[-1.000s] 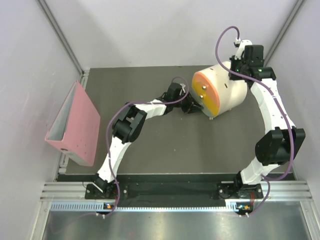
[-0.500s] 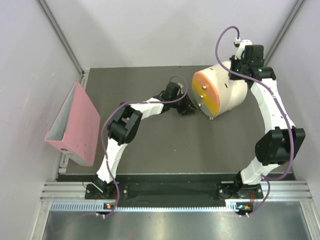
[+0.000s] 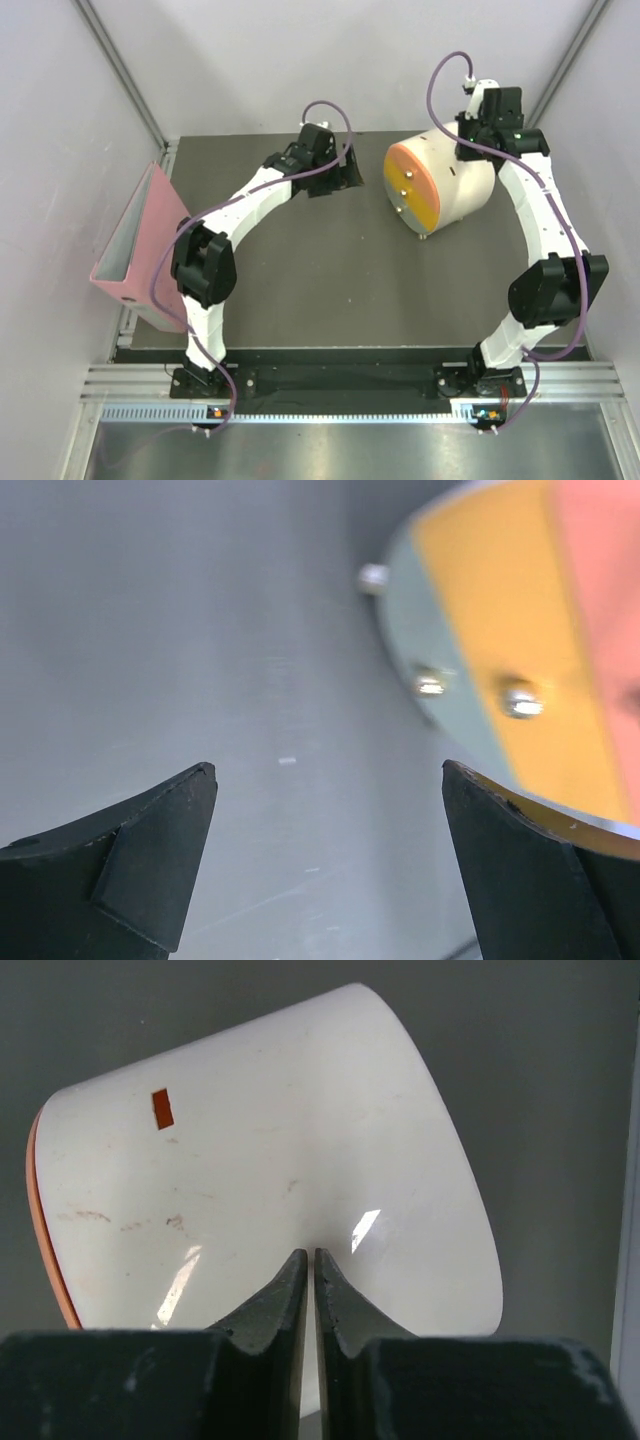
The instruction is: Organize the makeup
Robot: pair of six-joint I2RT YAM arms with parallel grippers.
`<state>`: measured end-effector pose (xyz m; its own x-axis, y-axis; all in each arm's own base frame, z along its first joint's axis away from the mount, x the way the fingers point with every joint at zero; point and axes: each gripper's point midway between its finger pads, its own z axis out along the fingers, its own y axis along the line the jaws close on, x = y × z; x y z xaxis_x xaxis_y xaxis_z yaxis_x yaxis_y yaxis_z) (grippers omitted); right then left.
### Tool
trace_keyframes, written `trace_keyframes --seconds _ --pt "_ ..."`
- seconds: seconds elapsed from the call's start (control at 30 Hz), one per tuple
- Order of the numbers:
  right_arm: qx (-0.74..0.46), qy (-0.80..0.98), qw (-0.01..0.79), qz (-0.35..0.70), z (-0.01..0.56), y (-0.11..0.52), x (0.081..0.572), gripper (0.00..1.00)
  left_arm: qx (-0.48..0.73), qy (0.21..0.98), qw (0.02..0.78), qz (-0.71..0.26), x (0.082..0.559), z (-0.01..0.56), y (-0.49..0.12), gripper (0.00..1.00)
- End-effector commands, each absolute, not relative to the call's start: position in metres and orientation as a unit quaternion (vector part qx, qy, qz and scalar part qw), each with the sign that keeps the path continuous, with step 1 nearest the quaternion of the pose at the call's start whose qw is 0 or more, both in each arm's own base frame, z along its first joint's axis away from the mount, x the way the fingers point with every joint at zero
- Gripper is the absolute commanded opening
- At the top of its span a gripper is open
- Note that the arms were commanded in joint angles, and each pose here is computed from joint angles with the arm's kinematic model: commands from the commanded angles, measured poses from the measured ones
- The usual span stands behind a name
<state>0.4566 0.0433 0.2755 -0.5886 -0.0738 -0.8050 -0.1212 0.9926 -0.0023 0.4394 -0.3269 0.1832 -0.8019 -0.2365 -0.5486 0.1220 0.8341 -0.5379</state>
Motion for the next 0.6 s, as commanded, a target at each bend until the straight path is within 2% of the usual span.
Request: trace_keyframes --seconds 0.0,0.07,0.17,0.33,0.4,0.57 --pt "-0.077 0.925 0.373 0.006 0.258 0.063 0.429 0.17 -0.026 0.921 0.34 -0.19 0.437 0.194 -0.275 0.99" --pt "-0.102 0.919 0.381 0.007 0.268 0.086 0.428 0.3 -0.028 0.924 0.346 -0.16 0.438 0.194 -0.262 0.99" --pt "-0.127 0.908 0.4 0.006 0.288 0.113 0.425 0.43 -0.031 0.928 0.348 -0.131 0.435 0.191 -0.248 0.99" --pt "-0.15 0.89 0.428 0.03 0.311 0.151 0.419 0.53 -0.051 0.937 0.331 -0.094 0.43 0.183 -0.221 0.99" --pt "-0.154 0.886 0.434 0.046 0.315 0.169 0.411 0.64 -0.076 0.941 0.318 -0.093 0.429 0.177 -0.206 0.99" --pt "-0.167 0.875 0.444 0.097 0.317 0.205 0.395 0.72 -0.127 0.94 0.298 -0.108 0.429 0.166 -0.162 0.99"
